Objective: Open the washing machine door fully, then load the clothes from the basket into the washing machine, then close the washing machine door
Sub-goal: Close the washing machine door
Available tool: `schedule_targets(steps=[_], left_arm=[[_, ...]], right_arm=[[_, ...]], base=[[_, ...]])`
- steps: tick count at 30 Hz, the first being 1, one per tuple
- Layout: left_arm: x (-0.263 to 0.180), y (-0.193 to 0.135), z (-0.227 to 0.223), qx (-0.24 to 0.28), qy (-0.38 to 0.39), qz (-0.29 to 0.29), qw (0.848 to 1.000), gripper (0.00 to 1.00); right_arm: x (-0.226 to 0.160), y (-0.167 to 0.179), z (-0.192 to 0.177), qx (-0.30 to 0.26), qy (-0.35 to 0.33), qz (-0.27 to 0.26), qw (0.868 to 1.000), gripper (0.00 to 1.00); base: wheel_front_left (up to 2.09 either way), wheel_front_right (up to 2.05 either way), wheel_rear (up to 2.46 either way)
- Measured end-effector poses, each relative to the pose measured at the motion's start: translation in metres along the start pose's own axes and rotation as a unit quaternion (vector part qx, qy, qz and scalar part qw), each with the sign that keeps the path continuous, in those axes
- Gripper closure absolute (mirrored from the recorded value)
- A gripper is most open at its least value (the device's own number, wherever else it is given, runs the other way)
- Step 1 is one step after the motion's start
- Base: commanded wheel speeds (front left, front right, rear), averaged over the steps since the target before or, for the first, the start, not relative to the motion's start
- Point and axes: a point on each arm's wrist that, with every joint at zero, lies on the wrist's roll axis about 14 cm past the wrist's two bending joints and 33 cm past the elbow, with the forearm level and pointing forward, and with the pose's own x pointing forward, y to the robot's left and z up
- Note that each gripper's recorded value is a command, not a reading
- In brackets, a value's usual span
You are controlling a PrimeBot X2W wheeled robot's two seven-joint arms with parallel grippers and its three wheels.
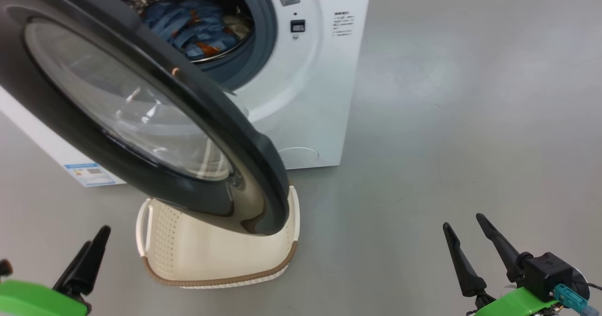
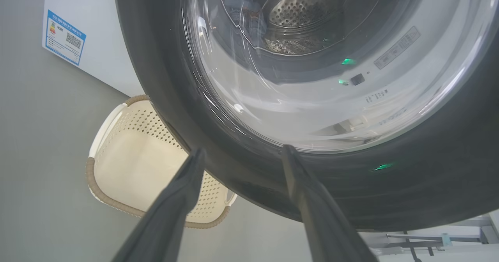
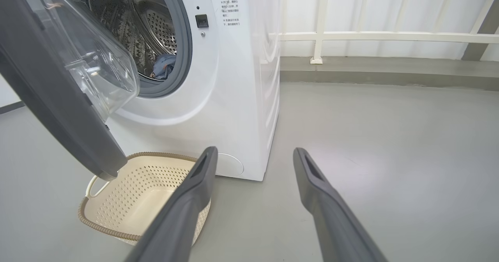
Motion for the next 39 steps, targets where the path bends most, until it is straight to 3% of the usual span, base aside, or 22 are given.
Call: schedule_targets(steps=[8, 19, 31, 39], left_arm=[[0.002, 0.017, -0.012, 0.055, -0.038, 0.021, 0.998, 0.00], [0.011, 0.030, -0.038, 0.143, -0.002, 0.026, 0.989, 0.00], [0.024, -0.003, -0.026, 0.243, -0.061, -0.007, 0.968, 0.00], [0.013, -0.008, -0.022, 0.294, -0.088, 0.001, 0.952, 0.00]], right_arm=[[-0.012, -0.016, 0.002, -0.004, -0.002, -0.028, 1.000, 0.00], [-0.026, -0.037, 0.007, -0.008, -0.006, -0.064, 0.998, 0.00], [-0.036, -0.050, 0.016, -0.012, -0.019, -0.087, 0.996, 0.00], [-0.037, -0.050, 0.020, -0.012, -0.025, -0.087, 0.996, 0.00]], base=[[0.00, 0.00, 0.00], [0.00, 0.00, 0.00], [0.00, 0.00, 0.00], [0.00, 0.00, 0.00]])
